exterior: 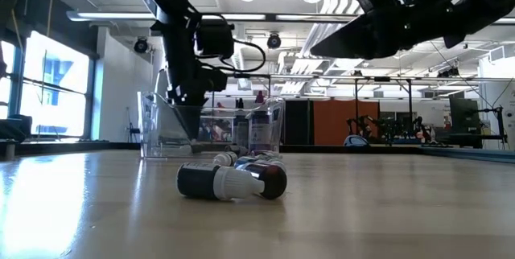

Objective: Pick & Place food coloring
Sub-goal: Put the small black food coloring bottle into the transparent bin, then put the small red food coloring bottle into the transparent bin

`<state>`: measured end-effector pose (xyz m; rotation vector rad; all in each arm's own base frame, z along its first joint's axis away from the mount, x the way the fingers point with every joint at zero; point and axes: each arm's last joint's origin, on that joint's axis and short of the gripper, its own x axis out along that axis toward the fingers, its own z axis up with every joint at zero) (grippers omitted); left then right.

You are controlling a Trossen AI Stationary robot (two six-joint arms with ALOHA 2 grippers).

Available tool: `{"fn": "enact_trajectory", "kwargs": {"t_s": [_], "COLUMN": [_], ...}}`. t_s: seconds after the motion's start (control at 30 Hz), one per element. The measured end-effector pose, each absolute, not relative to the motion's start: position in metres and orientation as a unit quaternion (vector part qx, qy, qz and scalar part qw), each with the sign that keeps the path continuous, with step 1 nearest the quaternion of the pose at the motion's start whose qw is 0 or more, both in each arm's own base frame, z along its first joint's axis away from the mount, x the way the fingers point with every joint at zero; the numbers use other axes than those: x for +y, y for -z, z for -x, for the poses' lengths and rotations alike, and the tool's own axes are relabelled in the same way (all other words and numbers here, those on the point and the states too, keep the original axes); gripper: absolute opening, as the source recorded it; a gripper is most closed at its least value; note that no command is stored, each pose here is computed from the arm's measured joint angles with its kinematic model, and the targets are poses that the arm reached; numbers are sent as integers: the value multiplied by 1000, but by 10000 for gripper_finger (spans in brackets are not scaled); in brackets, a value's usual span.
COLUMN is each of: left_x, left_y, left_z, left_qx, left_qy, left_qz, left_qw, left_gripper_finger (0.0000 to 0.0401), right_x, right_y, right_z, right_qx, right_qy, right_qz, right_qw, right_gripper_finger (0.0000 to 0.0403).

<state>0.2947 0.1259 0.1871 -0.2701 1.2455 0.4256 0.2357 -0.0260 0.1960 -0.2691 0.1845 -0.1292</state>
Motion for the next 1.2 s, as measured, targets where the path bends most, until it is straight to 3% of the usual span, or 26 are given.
{"fn": "enact_trajectory", "kwargs": {"t_s": [0.17,0.37,0.73,1.2], "left_x": [126,123,82,13], "left_y": [-191,-245,-354,-386], "left_z": [-294,-293,-274,-219], "left_qx": [581,582,460,443], "left_qy": [-196,-195,-175,-251], "left_qz": [125,142,97,60], "left_qw": [780,777,865,859], "left_gripper_finger": [184,188,188,188], "right_x": [-25,-22,-25,-41], "right_y": [-196,-183,-123,-87], "right_z": [-236,-251,-320,-337], "right_qx": [87,114,233,336], "right_qy": [43,-22,-56,-26], "right_qz": [113,78,57,58], "right_qw": [989,990,969,940], "right_gripper_finger": [138,138,138,138]}}
